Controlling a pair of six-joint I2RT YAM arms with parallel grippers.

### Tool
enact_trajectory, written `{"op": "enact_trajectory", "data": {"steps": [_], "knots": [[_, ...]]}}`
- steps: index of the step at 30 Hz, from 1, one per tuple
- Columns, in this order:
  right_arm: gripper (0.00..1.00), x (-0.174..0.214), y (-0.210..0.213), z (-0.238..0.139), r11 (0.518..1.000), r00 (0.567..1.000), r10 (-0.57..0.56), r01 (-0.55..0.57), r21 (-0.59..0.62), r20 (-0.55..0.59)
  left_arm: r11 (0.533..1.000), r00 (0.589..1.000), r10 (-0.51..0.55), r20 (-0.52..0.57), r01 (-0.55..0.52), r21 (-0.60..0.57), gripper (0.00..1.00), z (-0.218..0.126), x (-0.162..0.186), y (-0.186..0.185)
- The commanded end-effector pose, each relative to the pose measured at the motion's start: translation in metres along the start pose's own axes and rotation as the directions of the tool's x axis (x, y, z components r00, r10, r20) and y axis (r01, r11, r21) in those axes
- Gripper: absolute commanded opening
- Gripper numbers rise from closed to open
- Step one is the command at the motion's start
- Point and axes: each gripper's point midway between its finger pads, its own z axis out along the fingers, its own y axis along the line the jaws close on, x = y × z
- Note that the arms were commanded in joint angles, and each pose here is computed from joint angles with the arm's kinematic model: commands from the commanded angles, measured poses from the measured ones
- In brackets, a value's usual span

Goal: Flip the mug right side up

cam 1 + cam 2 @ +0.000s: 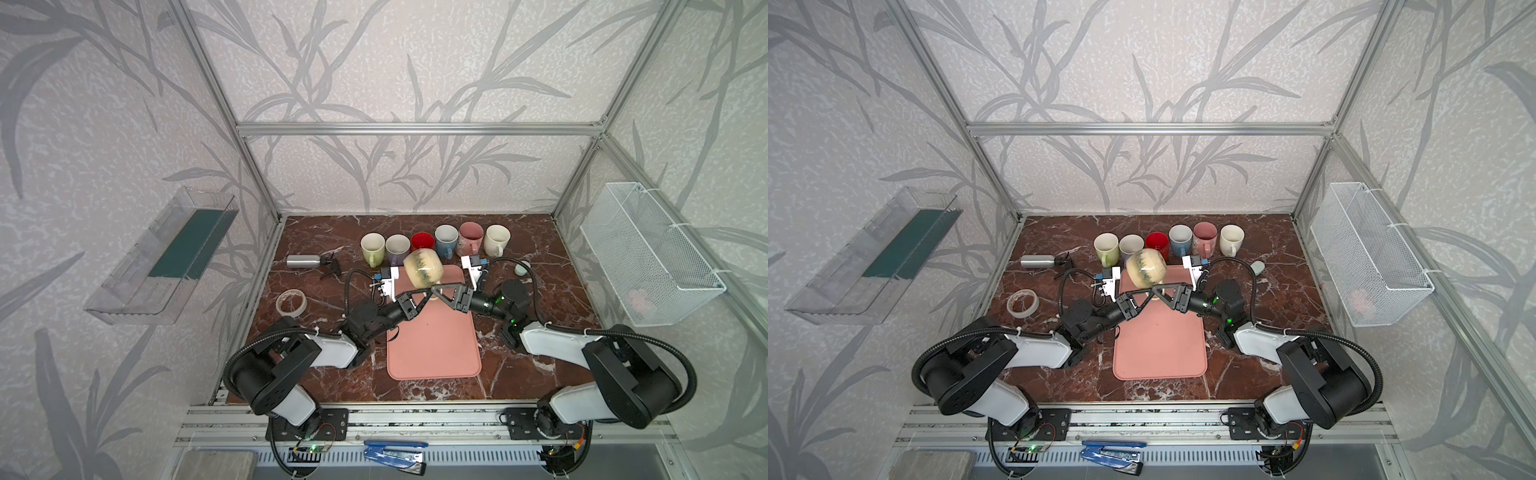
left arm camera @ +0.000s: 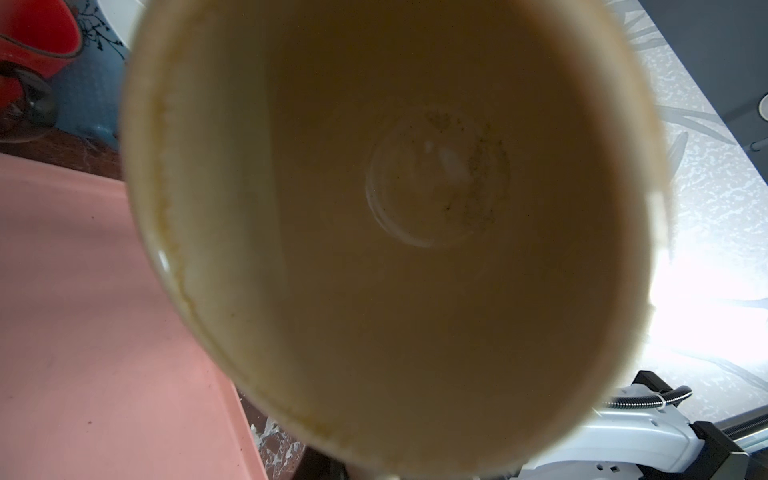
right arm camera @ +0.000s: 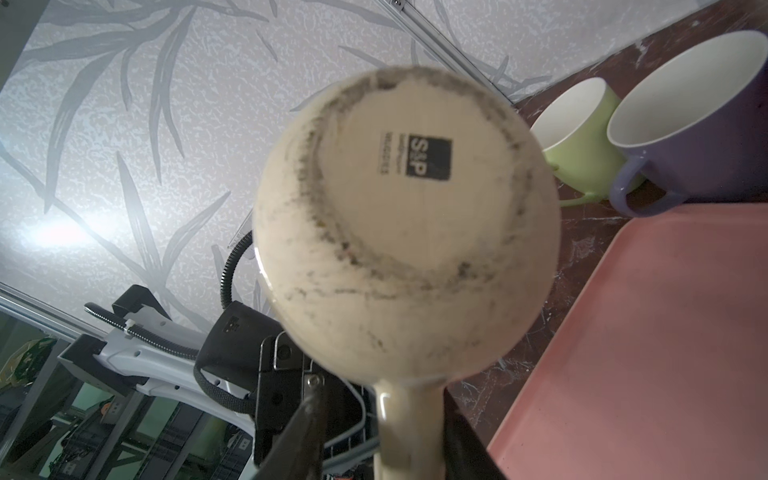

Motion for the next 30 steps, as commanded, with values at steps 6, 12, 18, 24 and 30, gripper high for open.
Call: {"op": "enact_trajectory", "data": {"steps": [6,12,18,24,30], "knots": [[0.47,0.003,0.002,0.004,0.999,0.999,-0.034,0.033,-0.041,-0.009,0.993,0.989,0.09,0.118,-0.098,0.064,0.0,-0.02,-0.021,-0.028],[0.49,0.005,-0.012,0.005,1.0,1.0,-0.016,0.016,0.004,-0.007,0.993,0.98,0.099,0.172,-0.108,0.042,0.0,-0.035,-0.034,-0.025],[0.5,0.004,-0.017,0.01,1.0,1.0,-0.003,0.003,0.005,-0.01,0.994,0.976,0.1,0.193,-0.106,0.023,0.0,-0.043,-0.04,-0.02],[0.5,0.006,-0.024,0.014,1.0,1.0,0.008,-0.007,0.013,-0.021,0.994,0.968,0.105,0.228,-0.106,-0.005,0.0,-0.054,-0.051,-0.012],[0.5,0.004,-0.027,0.02,1.0,0.999,0.008,-0.008,0.004,-0.036,0.995,0.951,0.101,0.292,-0.089,-0.053,0.0,-0.072,-0.073,0.003]]}}
